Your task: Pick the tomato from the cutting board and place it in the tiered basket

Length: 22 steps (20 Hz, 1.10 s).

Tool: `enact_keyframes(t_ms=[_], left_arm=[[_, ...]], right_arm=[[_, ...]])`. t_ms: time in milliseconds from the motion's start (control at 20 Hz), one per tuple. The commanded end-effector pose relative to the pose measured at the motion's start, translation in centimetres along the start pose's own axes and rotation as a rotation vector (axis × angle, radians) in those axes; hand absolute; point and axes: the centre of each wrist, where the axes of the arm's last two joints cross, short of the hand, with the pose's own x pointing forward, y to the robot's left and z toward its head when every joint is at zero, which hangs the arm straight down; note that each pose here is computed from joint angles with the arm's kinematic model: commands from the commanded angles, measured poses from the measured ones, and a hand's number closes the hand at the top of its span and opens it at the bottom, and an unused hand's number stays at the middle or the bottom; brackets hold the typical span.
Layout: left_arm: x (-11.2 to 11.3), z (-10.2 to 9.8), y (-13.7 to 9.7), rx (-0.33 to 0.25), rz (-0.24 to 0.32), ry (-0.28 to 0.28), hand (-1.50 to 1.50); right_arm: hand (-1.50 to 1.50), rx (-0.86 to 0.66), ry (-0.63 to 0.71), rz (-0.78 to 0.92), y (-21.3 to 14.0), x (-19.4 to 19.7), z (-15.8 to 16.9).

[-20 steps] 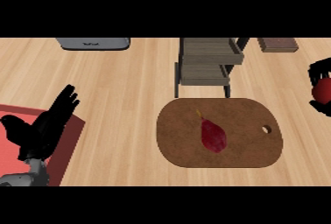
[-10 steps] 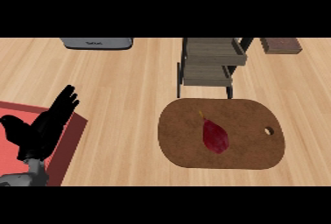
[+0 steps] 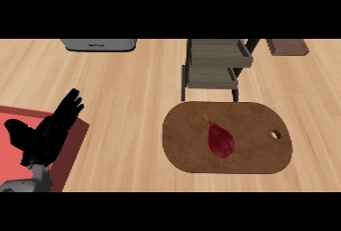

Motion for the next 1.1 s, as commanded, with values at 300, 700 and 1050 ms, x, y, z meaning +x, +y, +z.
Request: enact_keyframes(t_ms=[300, 700, 1050], left_arm=[[0.1, -0.3, -0.5, 0.006, -0.002, 0.009, 0.00], [0.9, -0.8, 0.2, 0.016, -0.002, 0.006, 0.00], [1.1, -0.8, 0.8, 0.007, 0.005, 0.004, 0.00]], right_arm=[[1.50, 0.080, -0.082, -0.045, 3.6, 10.8, -8.3], [1.50, 0.117, -0.029, -0.078, 8.7, 14.5, -11.5], [1.50, 0.160, 0.051, -0.057, 9.9, 17.5, -13.1]])
